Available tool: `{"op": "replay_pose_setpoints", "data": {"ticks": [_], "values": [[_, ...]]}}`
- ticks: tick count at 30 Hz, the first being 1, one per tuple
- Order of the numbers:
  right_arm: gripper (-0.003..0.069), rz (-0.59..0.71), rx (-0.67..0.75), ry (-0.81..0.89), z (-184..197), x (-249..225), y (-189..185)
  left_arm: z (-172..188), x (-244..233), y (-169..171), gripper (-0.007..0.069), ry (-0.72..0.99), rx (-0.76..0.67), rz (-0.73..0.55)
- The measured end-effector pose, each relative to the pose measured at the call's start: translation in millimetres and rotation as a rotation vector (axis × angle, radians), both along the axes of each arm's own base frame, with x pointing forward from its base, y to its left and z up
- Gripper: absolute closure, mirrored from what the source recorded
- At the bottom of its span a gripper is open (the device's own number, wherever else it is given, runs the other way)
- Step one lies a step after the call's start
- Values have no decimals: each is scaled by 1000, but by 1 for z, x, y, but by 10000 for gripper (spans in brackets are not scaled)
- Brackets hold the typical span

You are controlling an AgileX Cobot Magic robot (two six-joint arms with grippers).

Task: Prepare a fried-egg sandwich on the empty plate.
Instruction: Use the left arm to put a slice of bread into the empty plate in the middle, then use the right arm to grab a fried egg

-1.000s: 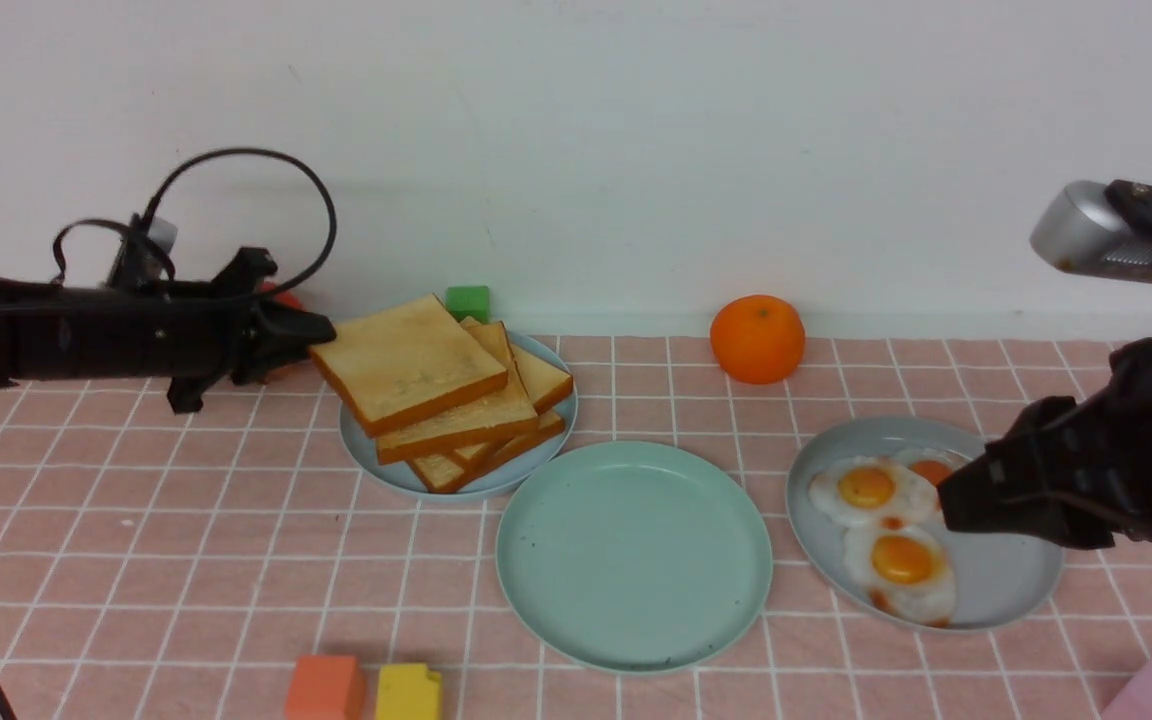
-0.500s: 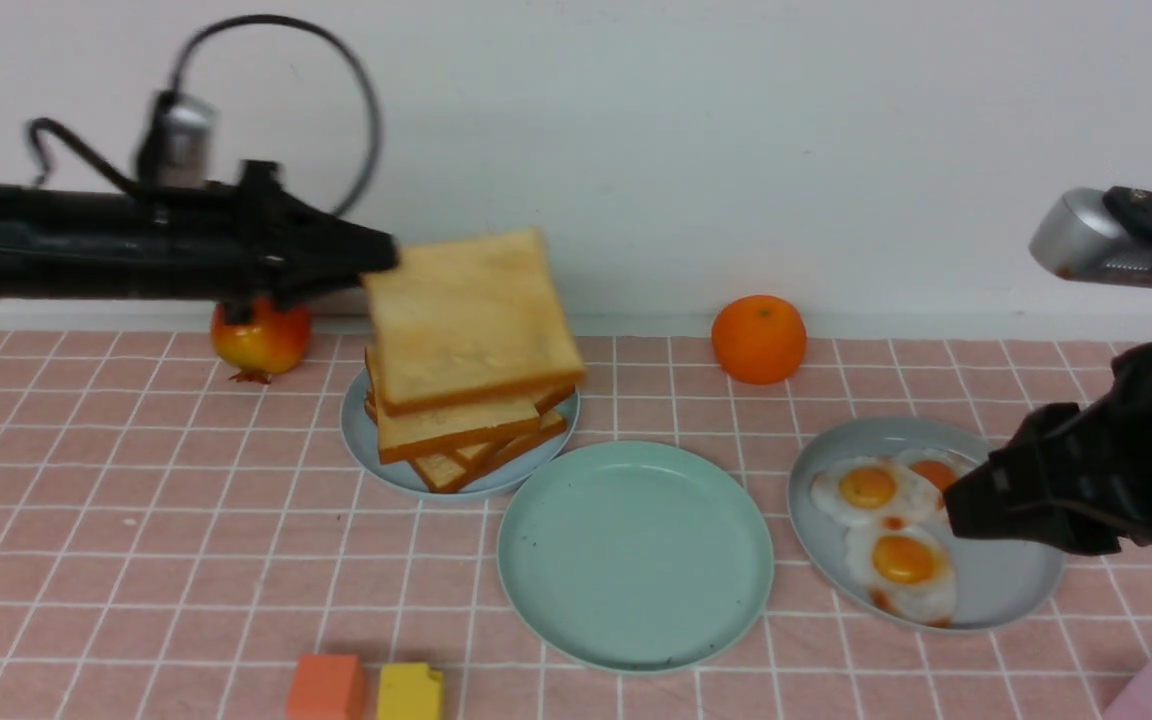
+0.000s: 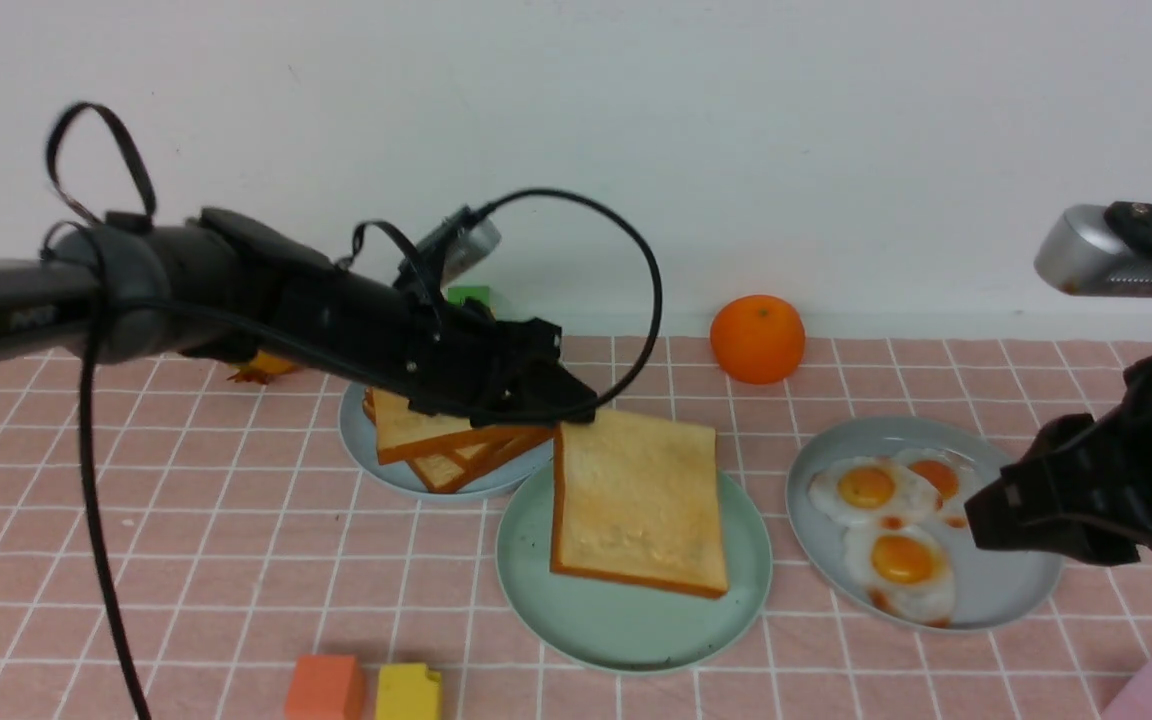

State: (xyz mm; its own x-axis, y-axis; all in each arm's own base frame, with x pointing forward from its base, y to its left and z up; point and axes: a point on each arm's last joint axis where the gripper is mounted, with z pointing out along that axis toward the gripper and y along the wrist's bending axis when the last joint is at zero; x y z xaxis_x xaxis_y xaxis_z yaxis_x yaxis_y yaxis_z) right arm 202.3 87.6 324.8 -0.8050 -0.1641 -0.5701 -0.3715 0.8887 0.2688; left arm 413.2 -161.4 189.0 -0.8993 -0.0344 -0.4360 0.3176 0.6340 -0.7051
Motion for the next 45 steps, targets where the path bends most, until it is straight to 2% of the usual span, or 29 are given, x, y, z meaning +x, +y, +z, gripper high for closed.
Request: {"op": "replay_pose_setpoints", "data": {"ticks": [4, 9, 12, 17, 20, 22, 28, 34, 37, 45], "values": [[417, 3, -2, 7, 0, -1, 0, -25, 4, -1, 548, 57, 9, 18], [417, -7, 3, 16, -1, -1, 0, -29, 5, 0, 533, 61, 16, 25], [417, -24, 13, 25, -1, -1, 0, -29, 5, 1, 444, 52, 32, 22], [417, -37, 19, 11, 0, 1, 0, -27, 4, 1, 237, 46, 39, 8], [417, -53, 31, -30, 2, 4, 0, -26, 3, 1, 151, 42, 44, 1], [417, -68, 41, -39, 3, 5, 0, -21, 3, 1, 124, 29, 47, -3], [417, -136, 71, -29, 2, 11, -3, 4, 2, 12, 105, -58, 96, -7], [417, -371, 122, 74, -17, 40, -29, 43, -4, 26, 104, -180, 194, 22], [417, -502, 180, 120, -33, 61, -49, 74, -18, 31, 105, -243, 244, -12], [412, -605, 297, 213, -96, 103, -55, 150, -78, 40, 125, -277, 300, -81]]}}
